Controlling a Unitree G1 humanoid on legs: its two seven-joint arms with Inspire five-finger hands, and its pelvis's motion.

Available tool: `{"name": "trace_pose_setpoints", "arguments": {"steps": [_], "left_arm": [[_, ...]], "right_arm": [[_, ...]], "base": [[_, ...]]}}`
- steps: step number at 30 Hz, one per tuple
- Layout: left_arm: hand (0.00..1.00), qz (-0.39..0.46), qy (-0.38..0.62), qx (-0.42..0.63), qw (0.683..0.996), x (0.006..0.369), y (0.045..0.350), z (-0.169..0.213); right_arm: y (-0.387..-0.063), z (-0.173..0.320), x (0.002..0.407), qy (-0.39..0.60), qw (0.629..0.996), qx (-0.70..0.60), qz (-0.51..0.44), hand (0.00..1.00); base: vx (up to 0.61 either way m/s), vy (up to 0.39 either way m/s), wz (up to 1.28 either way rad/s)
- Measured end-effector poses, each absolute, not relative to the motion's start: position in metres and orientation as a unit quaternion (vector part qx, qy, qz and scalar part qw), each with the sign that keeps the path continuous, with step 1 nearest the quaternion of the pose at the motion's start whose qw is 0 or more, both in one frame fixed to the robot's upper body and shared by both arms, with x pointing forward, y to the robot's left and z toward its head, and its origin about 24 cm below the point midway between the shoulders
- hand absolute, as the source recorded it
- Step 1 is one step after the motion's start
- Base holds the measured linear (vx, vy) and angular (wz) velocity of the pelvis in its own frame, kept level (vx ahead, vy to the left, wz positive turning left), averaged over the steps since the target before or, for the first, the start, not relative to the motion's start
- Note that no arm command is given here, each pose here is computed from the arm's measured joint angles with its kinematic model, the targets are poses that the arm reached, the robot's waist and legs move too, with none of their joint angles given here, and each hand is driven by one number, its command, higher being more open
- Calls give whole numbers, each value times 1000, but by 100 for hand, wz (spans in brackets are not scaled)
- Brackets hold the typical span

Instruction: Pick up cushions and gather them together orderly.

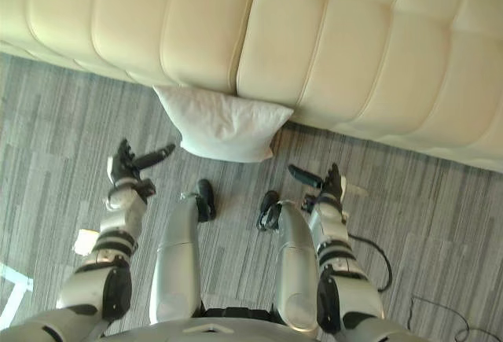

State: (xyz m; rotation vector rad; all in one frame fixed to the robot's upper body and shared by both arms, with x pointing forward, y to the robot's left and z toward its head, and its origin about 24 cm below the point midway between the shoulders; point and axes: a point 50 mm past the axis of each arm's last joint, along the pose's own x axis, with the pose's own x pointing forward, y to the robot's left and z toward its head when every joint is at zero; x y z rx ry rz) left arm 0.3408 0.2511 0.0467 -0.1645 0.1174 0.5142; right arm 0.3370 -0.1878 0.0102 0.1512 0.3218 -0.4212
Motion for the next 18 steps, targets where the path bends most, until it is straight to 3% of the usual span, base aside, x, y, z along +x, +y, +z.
{"name": "trace_pose_setpoints", "arguments": {"steps": [8, 9, 10, 18], "left_arm": [[100, 188, -55, -99, 976, 390, 209, 137], [100, 181, -64, -101, 976, 393, 204, 144], [0, 172, -74, -106, 977, 396, 197, 153], [0, 124, -147, -103, 976, 404, 154, 205]], "right_arm": [[-153, 129, 395, -1, 979, 126, -158, 100], [-150, 137, 397, -12, 979, 131, -156, 0], [-146, 146, 399, -26, 979, 136, -153, 0], [-133, 185, 407, -72, 974, 157, -145, 0]], "base": [[-107, 9, 10], [-94, 4, 23], [-81, -4, 13], [-13, -17, 16]]}}
